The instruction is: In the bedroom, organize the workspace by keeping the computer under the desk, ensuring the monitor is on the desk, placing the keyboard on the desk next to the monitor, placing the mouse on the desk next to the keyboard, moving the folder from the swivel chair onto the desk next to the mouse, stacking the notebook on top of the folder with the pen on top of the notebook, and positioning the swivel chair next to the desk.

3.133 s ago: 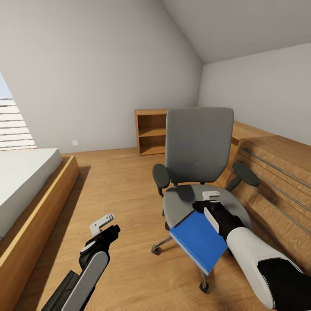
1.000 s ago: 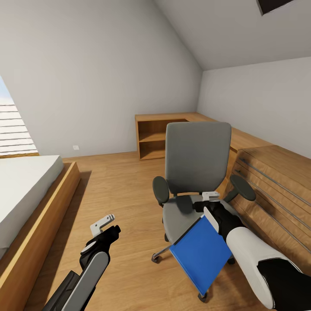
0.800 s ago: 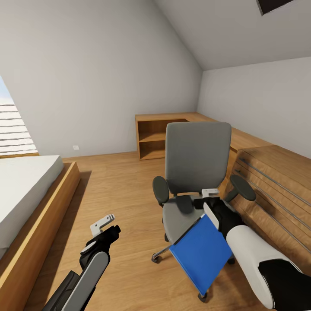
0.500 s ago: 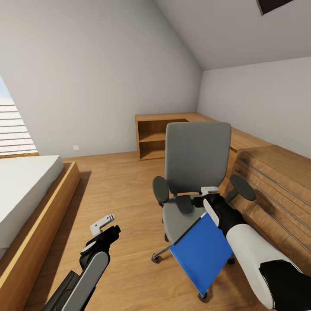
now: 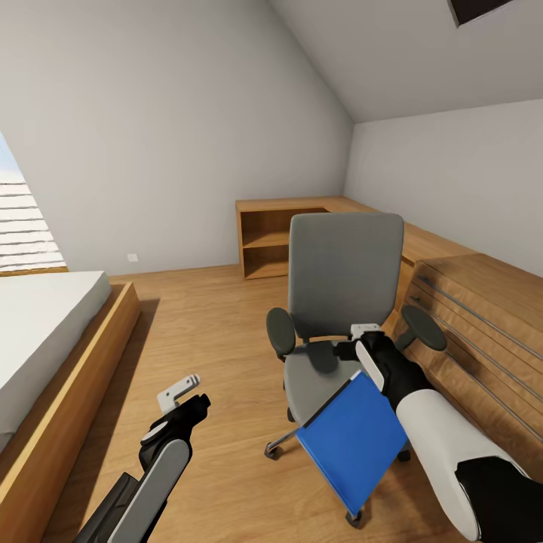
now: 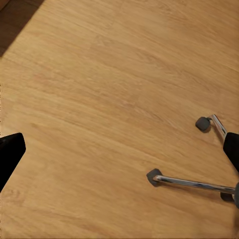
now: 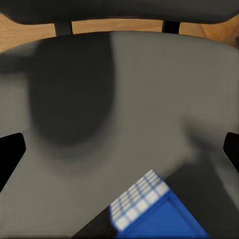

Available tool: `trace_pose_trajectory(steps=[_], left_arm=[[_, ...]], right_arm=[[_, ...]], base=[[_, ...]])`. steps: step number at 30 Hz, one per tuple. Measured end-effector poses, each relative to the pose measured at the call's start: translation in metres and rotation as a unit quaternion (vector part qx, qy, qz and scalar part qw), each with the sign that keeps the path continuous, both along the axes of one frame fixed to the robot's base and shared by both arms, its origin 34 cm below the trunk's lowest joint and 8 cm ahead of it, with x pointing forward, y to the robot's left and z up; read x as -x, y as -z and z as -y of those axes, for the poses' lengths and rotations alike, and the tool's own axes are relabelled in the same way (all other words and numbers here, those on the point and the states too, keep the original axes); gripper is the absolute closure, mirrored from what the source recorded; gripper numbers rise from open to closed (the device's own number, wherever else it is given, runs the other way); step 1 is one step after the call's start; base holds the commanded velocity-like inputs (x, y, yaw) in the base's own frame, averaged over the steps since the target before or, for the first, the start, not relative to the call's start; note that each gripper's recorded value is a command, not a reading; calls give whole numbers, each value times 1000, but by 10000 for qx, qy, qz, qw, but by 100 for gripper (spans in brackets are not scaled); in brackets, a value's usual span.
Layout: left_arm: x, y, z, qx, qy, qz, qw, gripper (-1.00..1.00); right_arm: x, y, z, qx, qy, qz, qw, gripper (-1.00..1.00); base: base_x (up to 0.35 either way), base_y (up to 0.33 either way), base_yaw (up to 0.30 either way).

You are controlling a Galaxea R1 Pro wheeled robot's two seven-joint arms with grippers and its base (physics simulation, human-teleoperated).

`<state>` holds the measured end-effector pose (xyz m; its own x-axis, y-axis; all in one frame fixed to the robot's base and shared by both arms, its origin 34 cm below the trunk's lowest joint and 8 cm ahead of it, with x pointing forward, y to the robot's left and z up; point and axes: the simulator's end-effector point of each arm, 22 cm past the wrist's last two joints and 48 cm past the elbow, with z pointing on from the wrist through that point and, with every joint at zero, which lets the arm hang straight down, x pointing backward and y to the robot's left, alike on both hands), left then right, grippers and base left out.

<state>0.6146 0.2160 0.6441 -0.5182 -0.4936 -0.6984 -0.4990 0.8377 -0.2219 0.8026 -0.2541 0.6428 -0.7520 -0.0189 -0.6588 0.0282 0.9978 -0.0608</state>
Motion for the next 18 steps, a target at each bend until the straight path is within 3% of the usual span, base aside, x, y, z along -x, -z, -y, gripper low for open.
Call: trace_pose_trajectory(steps=[10, 18], left_arm=[[1, 4, -2, -16, -27, -50, 10000, -100], [1, 6, -4, -22, -43, -71, 10000, -100]], right_arm=[[12, -5, -7, -266, -24, -130, 9996, -100], [38, -25, -13, -588, -55, -106, 9982, -100]], base=[[0, 0, 0], [0, 0, 0]])
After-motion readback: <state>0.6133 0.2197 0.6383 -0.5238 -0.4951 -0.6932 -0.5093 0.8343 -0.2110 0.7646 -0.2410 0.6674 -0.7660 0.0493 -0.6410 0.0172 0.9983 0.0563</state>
